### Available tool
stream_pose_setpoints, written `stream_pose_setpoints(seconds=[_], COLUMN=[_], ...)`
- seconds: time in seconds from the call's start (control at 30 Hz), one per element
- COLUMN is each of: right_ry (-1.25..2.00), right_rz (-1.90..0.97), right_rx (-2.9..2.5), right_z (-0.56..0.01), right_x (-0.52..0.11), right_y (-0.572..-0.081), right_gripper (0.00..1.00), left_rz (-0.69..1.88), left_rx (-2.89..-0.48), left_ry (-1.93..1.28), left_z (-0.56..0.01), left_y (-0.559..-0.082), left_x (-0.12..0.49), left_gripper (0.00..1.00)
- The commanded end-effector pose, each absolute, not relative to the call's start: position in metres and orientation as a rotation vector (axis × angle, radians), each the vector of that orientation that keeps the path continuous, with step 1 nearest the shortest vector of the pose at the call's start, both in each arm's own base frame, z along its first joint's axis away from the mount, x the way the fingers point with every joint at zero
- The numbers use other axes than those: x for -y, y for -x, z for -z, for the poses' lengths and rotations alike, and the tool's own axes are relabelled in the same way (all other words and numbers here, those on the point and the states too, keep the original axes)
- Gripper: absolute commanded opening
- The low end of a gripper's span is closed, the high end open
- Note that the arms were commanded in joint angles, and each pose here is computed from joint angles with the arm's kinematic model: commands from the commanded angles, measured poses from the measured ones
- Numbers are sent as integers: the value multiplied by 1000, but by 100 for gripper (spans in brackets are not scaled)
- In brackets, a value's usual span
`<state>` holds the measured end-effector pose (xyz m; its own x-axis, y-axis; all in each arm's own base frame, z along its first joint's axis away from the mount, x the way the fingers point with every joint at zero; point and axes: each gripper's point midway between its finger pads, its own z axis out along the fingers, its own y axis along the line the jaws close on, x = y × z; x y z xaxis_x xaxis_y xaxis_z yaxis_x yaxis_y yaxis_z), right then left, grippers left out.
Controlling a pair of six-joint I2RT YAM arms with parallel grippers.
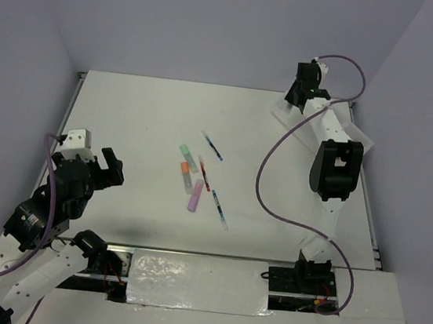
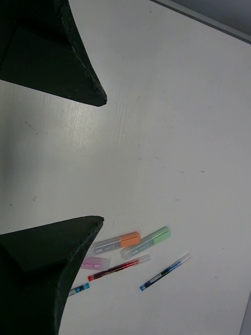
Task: Sort the stationery into containers
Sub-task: Place the pen in the storage box.
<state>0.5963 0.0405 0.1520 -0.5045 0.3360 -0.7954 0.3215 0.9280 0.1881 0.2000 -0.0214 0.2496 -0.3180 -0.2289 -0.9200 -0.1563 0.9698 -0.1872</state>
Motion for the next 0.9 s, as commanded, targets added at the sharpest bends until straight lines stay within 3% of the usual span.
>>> stream_pose_setpoints(seconds=[0.0,0.2,0.4,0.47,0.53,0.57,0.73,0.87], right_ry=[-485,-505,-572,-565,-561,-558,-476,-166], right_rz=[-5,57,58,66,75,81,77,-9], right_rx=[-2137,-2096,-2043,-2042,-2031,-2022,-2011,-2047], right_z=[-159,-158,-162,-161,-163,-168,-198,-233], right_x=[-40,-20,3,5,7,9,-2,-96], right_y=[-617,-640,-655,-657,-658,-658,-649,-594], right_gripper=[9,23,27,45,93,100,100,100], left_rz=[90,88,87,90,92,94,103,96], left_rx=[-1875,-1880,-1887,-1891,-1898,-1902,-1907,-1898], left_ry=[275,272,266,258,249,241,231,244], left_z=[-256,-256,-254,-254,-253,-252,-252,-253], left_y=[-205,-206,-207,-208,-209,-209,-210,-209], left_x=[24,25,26,27,29,31,33,30], left_gripper=[99,99,99,99,99,99,99,99])
